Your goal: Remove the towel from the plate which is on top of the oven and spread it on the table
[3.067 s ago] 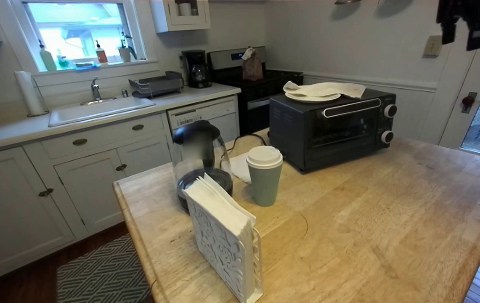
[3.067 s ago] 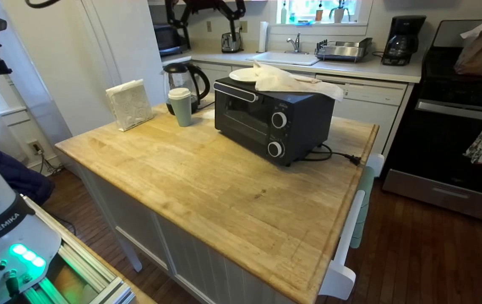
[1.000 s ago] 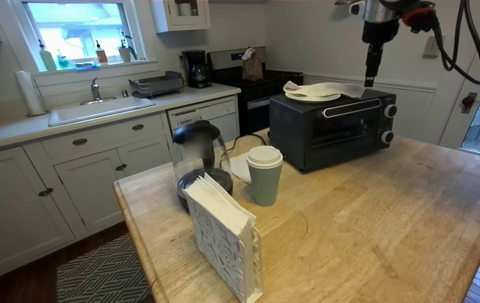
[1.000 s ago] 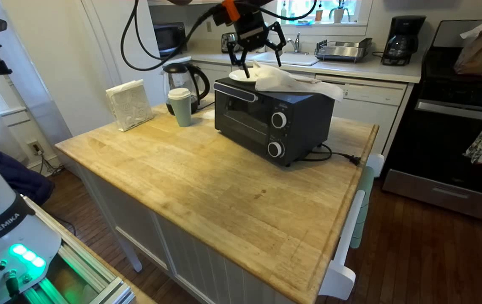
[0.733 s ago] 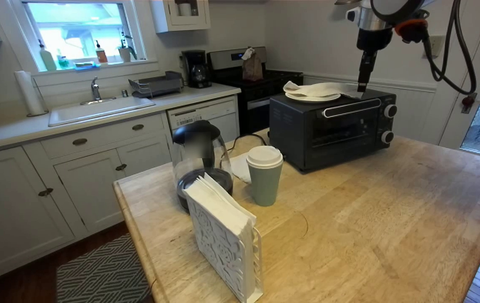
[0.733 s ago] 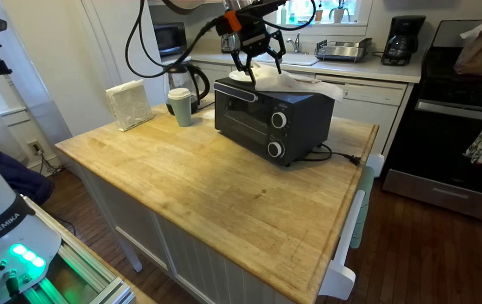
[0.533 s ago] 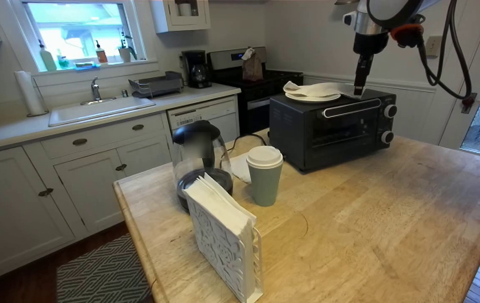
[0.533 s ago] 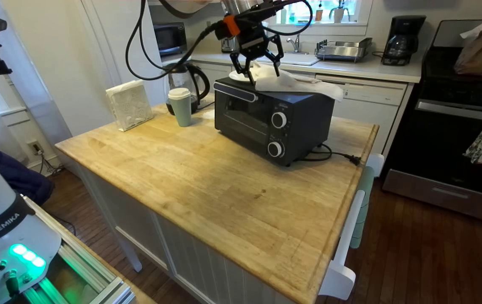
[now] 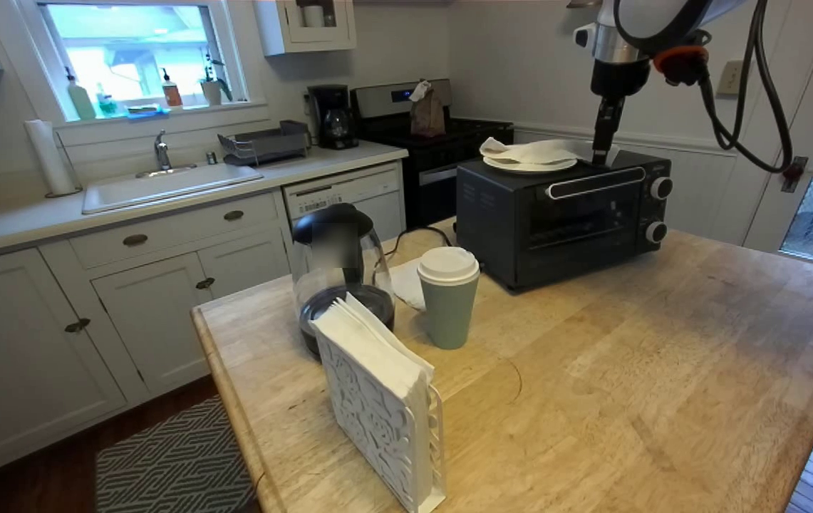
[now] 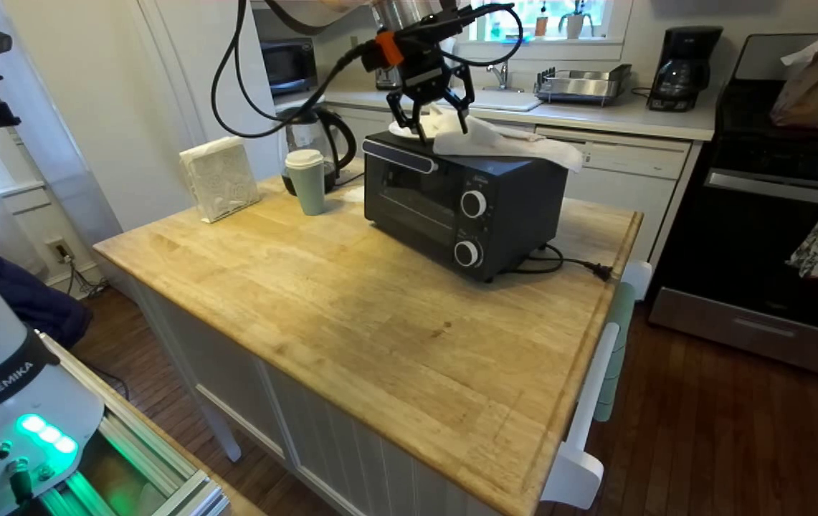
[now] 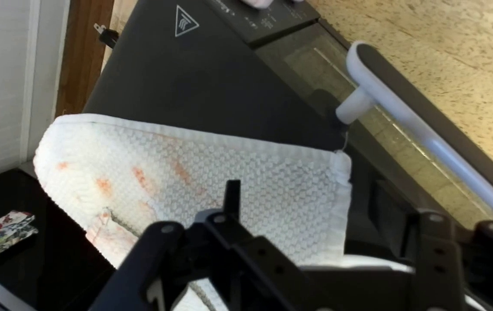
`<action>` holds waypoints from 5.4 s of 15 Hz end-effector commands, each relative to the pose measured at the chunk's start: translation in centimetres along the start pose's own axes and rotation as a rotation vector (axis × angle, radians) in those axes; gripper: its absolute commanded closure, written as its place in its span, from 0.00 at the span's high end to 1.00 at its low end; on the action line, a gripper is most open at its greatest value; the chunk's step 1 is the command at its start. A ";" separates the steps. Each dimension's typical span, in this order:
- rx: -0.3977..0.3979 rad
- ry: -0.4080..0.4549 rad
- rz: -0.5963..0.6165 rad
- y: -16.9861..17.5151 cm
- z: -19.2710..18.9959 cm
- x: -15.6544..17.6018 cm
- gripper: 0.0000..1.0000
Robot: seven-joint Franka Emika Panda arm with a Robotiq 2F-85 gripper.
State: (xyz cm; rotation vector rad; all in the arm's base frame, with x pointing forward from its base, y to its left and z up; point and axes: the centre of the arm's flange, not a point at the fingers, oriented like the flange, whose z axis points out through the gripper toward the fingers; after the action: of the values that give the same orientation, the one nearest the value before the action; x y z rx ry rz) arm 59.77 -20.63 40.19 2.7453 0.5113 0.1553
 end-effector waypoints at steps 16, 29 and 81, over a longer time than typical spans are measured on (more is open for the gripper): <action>0.065 -0.032 0.035 0.8 2.0 -0.6 0.01; 0.399 0.062 -0.503 -2.6 -13.0 -7.4 0.01; 0.296 0.276 -1.148 -26.3 -21.2 0.7 0.01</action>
State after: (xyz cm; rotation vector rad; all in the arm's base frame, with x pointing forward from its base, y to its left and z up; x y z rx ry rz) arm 47.96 7.92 51.17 2.2645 2.0563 0.1476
